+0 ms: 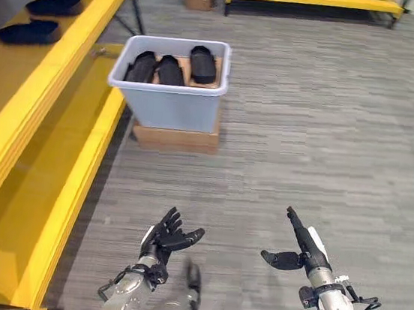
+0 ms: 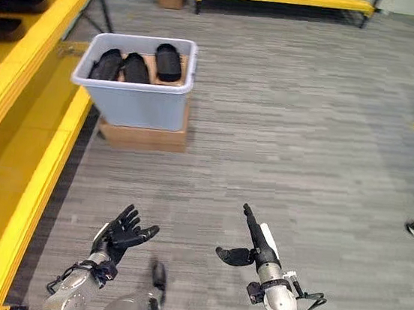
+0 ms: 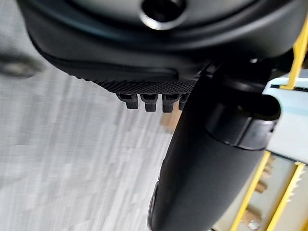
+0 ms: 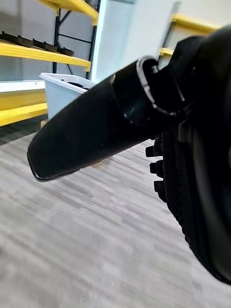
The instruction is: Move parts from the plastic box to the shelf.
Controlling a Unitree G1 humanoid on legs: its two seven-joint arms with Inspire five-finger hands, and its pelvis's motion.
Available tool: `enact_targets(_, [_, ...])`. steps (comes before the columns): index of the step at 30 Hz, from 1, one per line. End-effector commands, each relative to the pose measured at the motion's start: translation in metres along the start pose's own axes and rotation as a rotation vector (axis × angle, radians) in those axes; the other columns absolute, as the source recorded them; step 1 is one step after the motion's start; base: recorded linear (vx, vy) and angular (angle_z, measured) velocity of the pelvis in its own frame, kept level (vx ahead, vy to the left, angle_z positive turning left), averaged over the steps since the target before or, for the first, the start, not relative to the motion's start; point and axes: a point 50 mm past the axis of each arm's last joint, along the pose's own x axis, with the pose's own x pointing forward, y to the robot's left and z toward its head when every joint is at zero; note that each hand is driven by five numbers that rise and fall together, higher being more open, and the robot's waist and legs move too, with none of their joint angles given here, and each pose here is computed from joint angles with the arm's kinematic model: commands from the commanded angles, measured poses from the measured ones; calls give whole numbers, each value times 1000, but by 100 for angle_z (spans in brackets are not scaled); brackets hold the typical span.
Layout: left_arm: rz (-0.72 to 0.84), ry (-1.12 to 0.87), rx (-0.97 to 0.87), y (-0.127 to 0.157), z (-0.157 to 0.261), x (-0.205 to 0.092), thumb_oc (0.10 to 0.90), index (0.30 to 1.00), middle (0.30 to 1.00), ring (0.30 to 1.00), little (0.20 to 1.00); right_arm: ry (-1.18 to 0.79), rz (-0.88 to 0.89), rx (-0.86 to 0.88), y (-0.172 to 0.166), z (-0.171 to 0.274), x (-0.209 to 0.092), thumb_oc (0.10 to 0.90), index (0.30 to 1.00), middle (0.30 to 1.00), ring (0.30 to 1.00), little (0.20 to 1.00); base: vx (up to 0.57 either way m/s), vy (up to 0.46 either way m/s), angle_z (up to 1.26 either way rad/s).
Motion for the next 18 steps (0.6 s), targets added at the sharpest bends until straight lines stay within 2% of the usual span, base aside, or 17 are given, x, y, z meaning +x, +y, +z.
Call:
enact_targets(1, [-77,-211,111,-17,44,6,900,1000,1000,1000,1000,-234,-114,16,-18,45,8,900,1000,1000,1000,1000,269,170,7])
enact_targets(5, [-65,-214,157,-21,51,11,900,1000,1000,1000,1000,-228,-152,41,-9,45,14,900,1000,1000,1000,1000,346,164,42])
enact_targets(9, [-49,-225,161,-20,51,11,900,1000,1000,1000,1000,-239,-156,45,-5,48,18,900,1000,1000,1000,1000,244,-46,3])
enact_targets(14, [-60,-239,163,-16,59,7,900,1000,1000,1000,1000,-263,-163,20,-14,51,17,900,1000,1000,1000,1000,384,-209,0])
enact_targets(18, [-152,-229,185,-29,46,0,900,1000,1000,1000,1000,-270,-184,-12,-15,44,11,900,1000,1000,1000,1000,579,-347,72])
